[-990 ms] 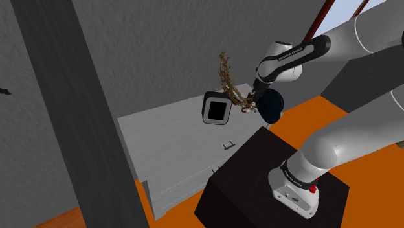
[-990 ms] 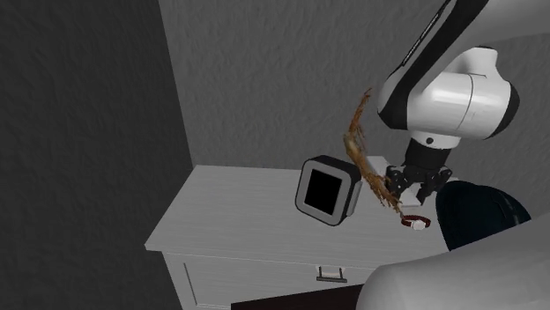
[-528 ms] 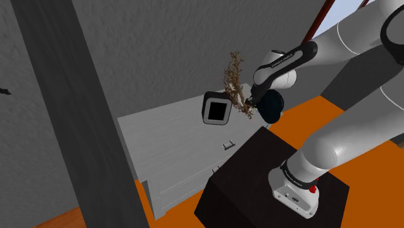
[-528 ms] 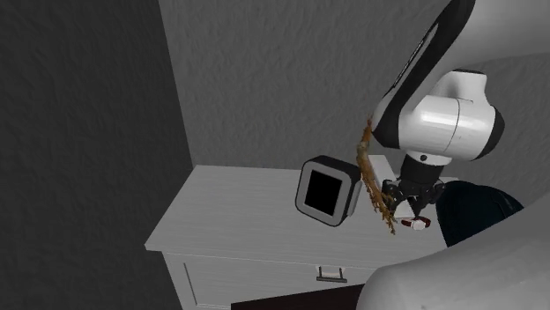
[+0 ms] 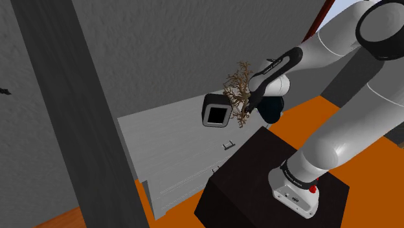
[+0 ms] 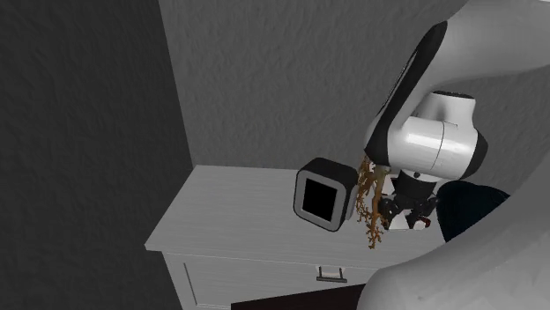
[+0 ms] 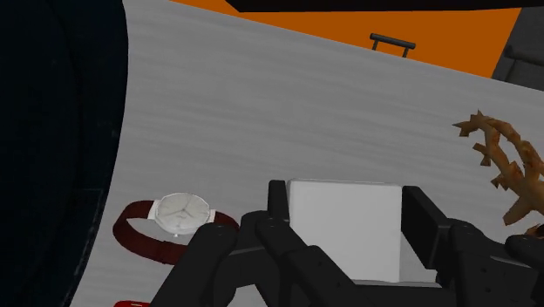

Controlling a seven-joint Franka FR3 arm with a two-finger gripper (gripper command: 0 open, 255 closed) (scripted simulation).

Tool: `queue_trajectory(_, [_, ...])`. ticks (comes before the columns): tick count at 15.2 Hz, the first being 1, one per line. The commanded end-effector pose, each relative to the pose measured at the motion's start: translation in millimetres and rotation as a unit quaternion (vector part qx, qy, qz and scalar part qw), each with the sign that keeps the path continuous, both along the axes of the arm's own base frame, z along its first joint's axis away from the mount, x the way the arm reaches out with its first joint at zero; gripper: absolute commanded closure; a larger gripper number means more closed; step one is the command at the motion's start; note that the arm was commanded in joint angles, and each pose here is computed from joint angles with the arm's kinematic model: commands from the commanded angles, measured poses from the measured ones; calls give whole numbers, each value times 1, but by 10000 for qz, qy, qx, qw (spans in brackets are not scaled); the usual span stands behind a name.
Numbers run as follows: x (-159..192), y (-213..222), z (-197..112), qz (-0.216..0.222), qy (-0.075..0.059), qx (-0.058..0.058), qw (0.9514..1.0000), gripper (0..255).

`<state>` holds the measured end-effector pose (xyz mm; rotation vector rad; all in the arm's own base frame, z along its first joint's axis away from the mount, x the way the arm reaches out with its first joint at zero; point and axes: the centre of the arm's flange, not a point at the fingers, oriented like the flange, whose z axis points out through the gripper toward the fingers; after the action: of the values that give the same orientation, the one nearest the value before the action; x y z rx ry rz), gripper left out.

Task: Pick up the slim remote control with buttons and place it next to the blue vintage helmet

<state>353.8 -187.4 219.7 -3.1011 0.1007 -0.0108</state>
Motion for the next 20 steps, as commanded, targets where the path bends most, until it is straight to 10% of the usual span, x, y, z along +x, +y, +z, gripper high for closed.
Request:
queue_trajectory(1, [0, 0, -11, 3, -4, -4, 10000, 255])
queue_trajectory(12, [0, 0, -27, 3, -4, -4, 10000, 255])
queue_trajectory(13, [0, 0, -27, 3, -4, -4, 10000, 0])
queue_trajectory(20, [0, -1, -1, 3, -4, -4, 10000, 0])
